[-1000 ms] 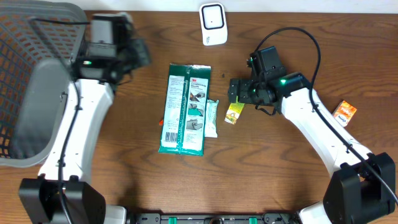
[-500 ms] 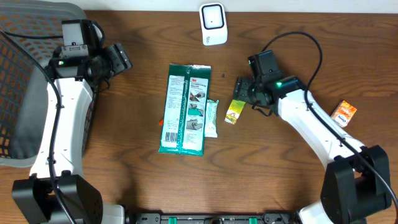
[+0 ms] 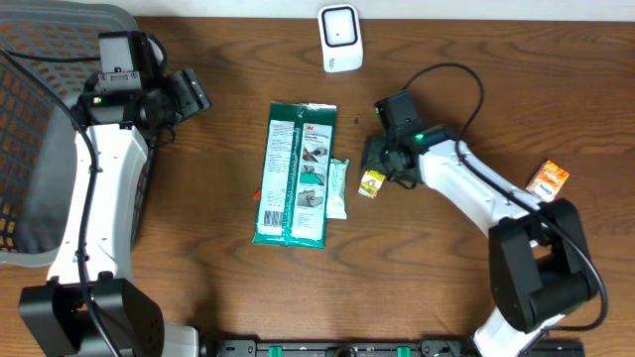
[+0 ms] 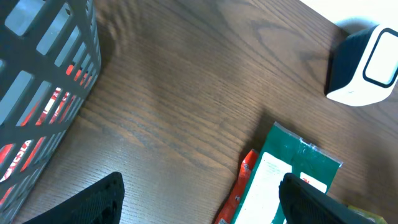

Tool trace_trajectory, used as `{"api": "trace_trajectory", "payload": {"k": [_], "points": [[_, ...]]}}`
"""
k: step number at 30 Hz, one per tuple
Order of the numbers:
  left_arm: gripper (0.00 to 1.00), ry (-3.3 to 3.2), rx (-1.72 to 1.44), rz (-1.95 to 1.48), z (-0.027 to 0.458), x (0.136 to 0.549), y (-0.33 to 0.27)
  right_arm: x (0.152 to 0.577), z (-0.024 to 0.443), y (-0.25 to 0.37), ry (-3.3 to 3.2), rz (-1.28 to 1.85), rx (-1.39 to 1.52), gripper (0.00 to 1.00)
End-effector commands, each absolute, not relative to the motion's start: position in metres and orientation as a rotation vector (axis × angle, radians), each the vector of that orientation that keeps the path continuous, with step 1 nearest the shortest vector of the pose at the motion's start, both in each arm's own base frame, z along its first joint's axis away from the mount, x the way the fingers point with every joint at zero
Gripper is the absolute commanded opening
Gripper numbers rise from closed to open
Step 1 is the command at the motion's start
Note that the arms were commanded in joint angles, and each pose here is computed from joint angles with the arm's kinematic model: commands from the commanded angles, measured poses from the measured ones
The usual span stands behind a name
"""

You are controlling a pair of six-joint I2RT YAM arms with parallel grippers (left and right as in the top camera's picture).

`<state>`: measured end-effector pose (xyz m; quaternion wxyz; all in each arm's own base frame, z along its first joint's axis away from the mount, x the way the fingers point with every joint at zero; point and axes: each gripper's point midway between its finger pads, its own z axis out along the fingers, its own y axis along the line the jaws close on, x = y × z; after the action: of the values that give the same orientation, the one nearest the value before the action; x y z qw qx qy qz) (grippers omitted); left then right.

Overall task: Scan the item barcode
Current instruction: 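Grasp the lying tea box with the right gripper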

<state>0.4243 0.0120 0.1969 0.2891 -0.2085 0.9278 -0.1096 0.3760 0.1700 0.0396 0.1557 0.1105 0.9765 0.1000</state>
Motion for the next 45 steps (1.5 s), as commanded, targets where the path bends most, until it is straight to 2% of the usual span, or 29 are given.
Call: {"api": "trace_trajectory", "payload": {"k": [1,12,31,35,45], "points": [[0.81,2.484,-0.546,-0.294,0.196,0.424,0.012,0.373,0.032,0.169,2.796,0.22,0.314,0.58],[0.81,2.484,-0.546,-0.294,0.196,0.424,0.012,0.372,0.031,0.162,2.782,0.132,0.311,0.55],[0.81,2.484,-0.546,-0.294,0.196,0.424,0.012,0.376,0.03,0.163,2.761,0.138,0.312,0.56],[0.81,2.484,-0.546,-0.294,0.196,0.424,0.012,0.377,0.03,0.163,2.755,0.148,0.36,0.53],[0.81,2.484,-0.546,-0.294,0.196,0.424,0.012,0.375,0.017,0.162,2.777,0.132,0.394,0.51]]}}
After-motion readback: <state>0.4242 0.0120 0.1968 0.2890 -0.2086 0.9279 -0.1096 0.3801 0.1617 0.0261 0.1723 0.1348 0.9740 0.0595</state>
